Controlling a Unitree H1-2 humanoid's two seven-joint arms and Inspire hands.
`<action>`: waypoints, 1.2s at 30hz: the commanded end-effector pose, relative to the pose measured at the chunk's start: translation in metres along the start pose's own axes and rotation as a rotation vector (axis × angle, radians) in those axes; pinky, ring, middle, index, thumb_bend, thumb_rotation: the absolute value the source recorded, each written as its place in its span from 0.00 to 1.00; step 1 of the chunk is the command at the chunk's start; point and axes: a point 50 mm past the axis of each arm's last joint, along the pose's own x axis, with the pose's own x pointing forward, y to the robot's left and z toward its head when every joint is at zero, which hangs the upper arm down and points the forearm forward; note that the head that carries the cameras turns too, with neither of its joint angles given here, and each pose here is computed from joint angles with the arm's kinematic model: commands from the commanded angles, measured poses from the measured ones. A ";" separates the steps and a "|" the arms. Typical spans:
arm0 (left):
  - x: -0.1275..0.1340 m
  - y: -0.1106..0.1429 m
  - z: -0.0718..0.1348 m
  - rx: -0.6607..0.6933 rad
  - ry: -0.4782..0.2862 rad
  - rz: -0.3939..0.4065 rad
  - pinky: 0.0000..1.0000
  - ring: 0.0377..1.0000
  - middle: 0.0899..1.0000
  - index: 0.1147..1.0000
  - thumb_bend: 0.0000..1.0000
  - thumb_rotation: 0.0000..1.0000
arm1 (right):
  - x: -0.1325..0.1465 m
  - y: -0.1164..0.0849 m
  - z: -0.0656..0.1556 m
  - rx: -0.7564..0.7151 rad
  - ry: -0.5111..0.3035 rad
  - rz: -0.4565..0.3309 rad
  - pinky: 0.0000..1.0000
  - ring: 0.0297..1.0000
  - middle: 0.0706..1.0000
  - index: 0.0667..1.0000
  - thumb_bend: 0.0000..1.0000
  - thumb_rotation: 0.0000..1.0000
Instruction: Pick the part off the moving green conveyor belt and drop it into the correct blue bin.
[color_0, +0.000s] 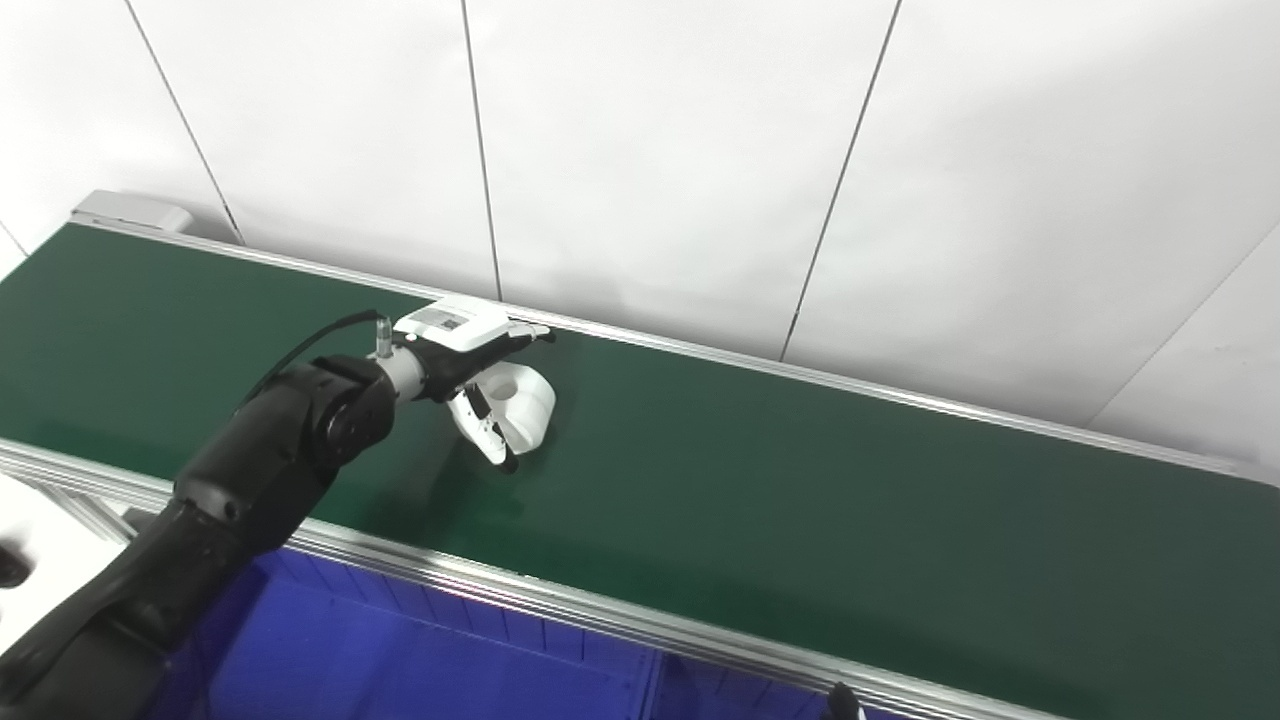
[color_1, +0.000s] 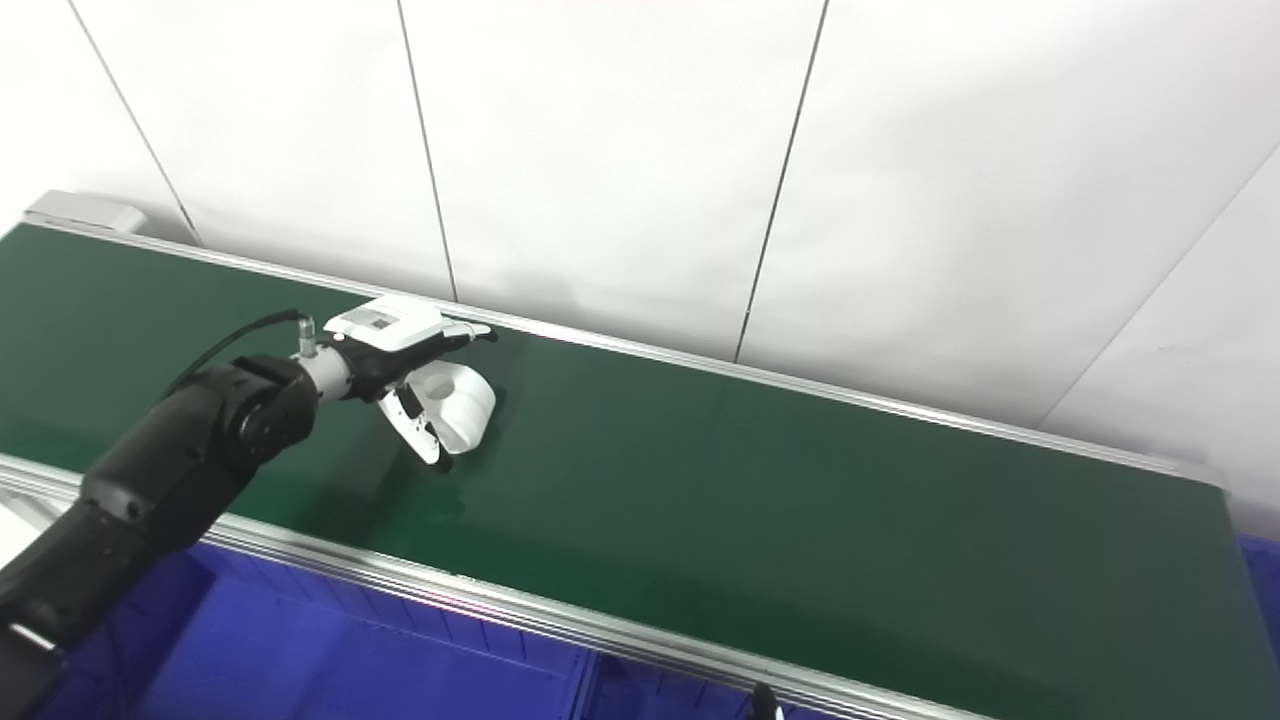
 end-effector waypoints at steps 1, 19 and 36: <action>-0.002 0.033 -0.005 0.039 0.016 0.056 0.79 0.93 0.93 0.92 1.00 0.38 | 0.000 0.005 0.011 0.021 -0.058 -0.005 1.00 1.00 1.00 1.00 0.71 1.00; 0.012 0.019 0.007 0.101 -0.086 0.240 0.62 0.57 0.49 0.38 0.52 0.01 | -0.002 0.009 0.015 0.028 -0.065 -0.002 1.00 1.00 1.00 1.00 0.72 1.00; -0.004 0.027 0.014 0.057 -0.109 0.252 0.64 0.58 0.50 0.37 0.52 0.00 | -0.003 0.009 0.019 0.019 -0.074 -0.008 1.00 0.99 1.00 1.00 0.73 1.00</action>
